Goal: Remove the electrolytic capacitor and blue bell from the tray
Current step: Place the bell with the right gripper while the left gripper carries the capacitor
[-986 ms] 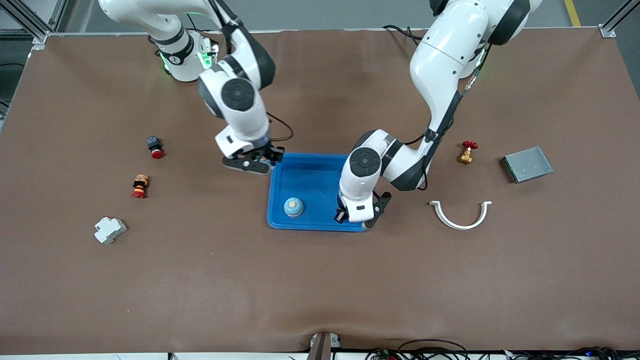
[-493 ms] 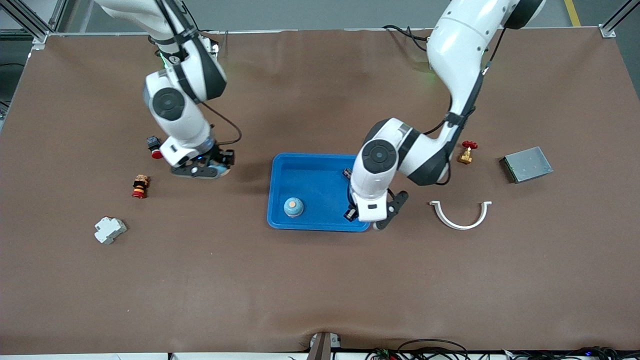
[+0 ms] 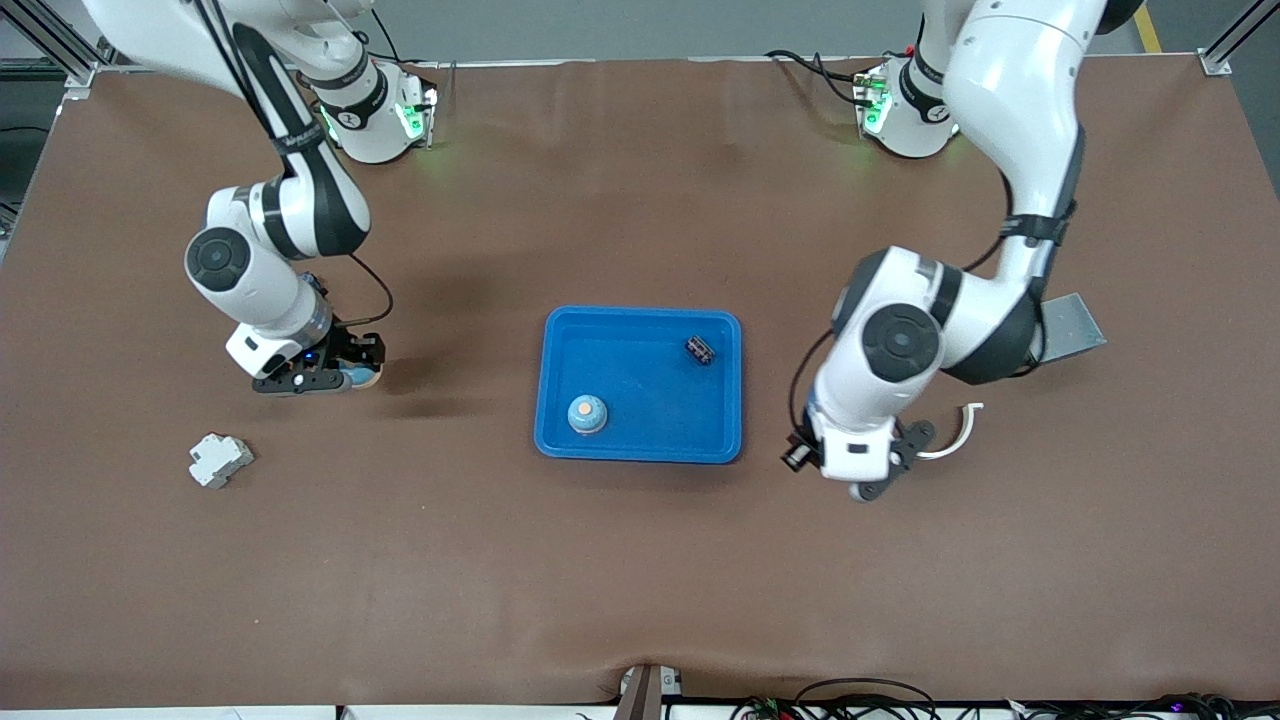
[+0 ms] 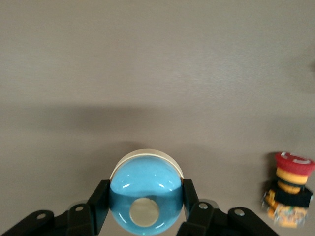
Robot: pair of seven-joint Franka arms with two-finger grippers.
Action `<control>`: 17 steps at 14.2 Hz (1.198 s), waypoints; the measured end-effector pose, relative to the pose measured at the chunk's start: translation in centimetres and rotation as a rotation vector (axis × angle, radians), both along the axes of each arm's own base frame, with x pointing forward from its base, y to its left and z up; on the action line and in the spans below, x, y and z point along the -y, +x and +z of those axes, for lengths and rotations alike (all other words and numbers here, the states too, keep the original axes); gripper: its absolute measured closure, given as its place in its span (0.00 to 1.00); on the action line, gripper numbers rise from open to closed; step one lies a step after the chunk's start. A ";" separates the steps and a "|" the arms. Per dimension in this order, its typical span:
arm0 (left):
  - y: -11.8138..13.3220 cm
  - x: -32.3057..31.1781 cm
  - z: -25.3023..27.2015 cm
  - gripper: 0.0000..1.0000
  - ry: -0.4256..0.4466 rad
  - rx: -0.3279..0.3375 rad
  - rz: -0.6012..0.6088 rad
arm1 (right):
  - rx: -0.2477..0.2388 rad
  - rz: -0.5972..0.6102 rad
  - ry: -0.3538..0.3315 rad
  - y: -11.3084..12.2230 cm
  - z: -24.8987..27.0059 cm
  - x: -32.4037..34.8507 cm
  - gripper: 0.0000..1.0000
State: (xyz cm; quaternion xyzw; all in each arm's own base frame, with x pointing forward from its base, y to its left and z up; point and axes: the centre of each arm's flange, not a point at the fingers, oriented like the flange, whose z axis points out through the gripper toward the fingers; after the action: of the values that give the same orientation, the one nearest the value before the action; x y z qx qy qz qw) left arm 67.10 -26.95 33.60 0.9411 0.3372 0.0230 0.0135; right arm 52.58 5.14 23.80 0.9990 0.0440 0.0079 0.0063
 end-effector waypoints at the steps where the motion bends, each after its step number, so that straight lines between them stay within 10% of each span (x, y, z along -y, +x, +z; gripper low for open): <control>1: 0.6 -1.9 -0.3 0.69 0.005 -0.005 -0.026 | 0.008 0.022 0.002 0.2 -1.4 1.2 0.37; 8: 2.8 -10.4 -4.4 0.69 0.026 -0.061 -0.142 | 0.030 0.071 0.007 0.3 -5.6 6.3 0.37; 12: 4.0 -15.3 -6.9 0.69 0.023 -0.059 -0.152 | 0.021 0.065 0.007 0.4 -5.9 7.0 0.03; 17: 4.4 -17.2 -10.1 0.69 0.019 -0.059 -0.132 | -0.096 0.034 0.050 2.4 -1.4 2.6 0.00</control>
State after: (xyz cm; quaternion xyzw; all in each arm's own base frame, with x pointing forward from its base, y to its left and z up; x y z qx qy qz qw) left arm 71.54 -9.74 23.46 0.9616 0.2746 -0.0025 -0.0041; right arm 55.02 2.57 22.38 0.9972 0.0608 -0.0387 -0.0208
